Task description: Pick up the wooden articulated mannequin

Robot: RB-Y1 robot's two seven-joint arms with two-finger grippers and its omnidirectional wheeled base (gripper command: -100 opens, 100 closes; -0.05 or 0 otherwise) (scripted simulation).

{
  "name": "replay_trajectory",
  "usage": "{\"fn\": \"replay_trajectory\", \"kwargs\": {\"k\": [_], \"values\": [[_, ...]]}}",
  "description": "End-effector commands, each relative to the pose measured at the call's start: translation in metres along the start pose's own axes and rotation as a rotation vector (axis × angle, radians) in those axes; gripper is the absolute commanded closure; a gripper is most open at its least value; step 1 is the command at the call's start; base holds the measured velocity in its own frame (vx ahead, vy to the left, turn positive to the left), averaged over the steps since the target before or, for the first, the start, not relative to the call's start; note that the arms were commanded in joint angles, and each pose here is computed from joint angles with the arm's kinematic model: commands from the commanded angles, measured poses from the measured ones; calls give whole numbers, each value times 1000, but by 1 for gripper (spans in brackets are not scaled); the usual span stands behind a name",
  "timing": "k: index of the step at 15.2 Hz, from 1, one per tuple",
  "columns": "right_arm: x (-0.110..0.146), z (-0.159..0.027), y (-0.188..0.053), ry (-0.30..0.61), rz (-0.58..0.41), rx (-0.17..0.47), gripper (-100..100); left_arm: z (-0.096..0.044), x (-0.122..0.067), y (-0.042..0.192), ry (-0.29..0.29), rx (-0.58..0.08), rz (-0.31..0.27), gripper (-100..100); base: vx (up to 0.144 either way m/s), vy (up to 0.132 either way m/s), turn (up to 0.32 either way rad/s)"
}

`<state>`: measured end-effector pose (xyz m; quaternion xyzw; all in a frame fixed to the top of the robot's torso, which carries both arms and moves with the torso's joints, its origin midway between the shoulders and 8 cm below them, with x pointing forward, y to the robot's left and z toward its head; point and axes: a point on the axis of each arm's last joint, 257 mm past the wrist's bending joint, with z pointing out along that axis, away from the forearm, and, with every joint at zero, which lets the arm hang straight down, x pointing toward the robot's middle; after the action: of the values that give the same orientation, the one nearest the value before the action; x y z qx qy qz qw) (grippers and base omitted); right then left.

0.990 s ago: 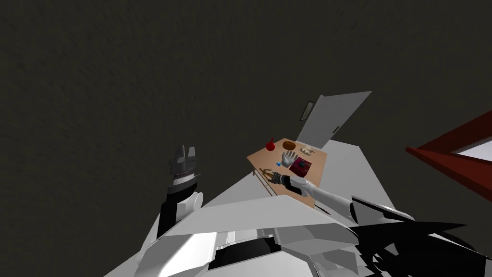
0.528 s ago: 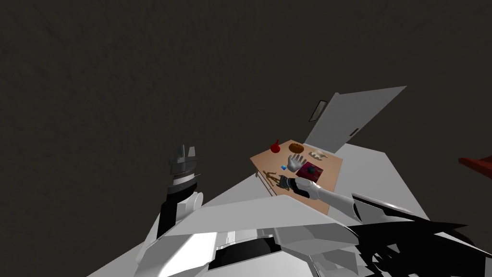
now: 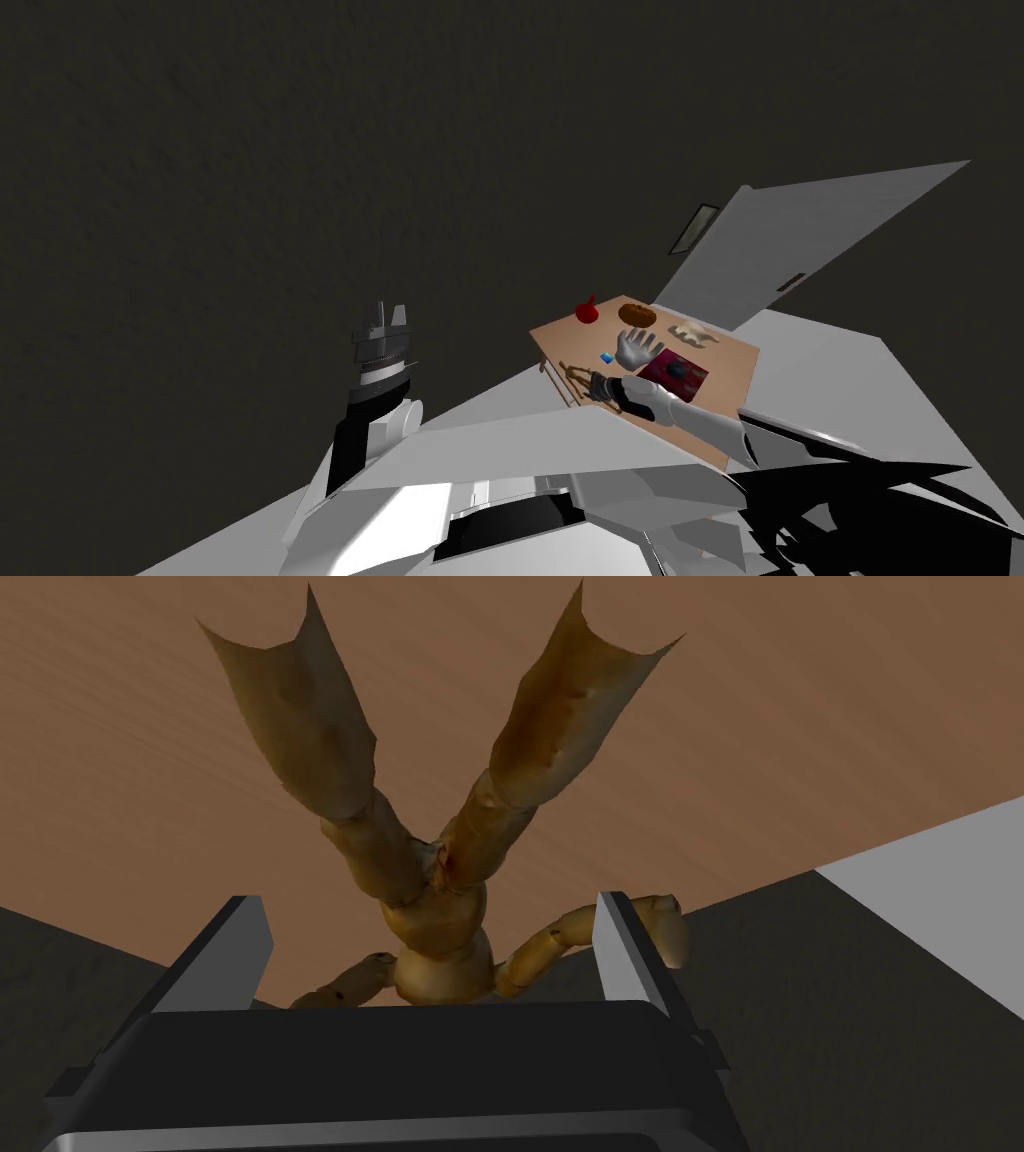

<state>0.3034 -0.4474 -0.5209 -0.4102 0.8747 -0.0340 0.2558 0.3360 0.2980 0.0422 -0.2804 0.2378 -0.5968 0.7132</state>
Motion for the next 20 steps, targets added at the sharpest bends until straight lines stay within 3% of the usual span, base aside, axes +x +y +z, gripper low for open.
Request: {"fn": "replay_trajectory", "kwargs": {"k": [1,4,5,7,8,11,12,15,16,20], "values": [[17,-1,19,6,25,-25,-100,0,0,0,0,0,0,0,41,28,178],[17,-5,4,-3,28,10,-100,0,0,0,0,0,0,0,34,16,86],[35,-6,29,8,52,-26,-100,0,0,0,0,0,0,0,22,31,215],[36,-11,13,0,54,13,-100,0,0,0,0,0,0,0,29,23,137],[50,-12,34,4,73,-18,-100,0,0,0,0,0,0,0,34,32,224],[55,-19,19,1,83,24,-100,0,0,0,0,0,0,0,34,22,78],[75,-22,44,13,107,-4,-100,0,0,0,0,0,0,0,27,25,179],[76,-28,27,7,111,36,-100,0,0,0,0,0,0,0,28,17,99],[98,-33,58,23,147,0,-100,0,0,0,0,0,0,0,36,24,191],[99,-39,35,14,140,51,-100,0,0,0,0,0,0,0,24,12,67]]}}
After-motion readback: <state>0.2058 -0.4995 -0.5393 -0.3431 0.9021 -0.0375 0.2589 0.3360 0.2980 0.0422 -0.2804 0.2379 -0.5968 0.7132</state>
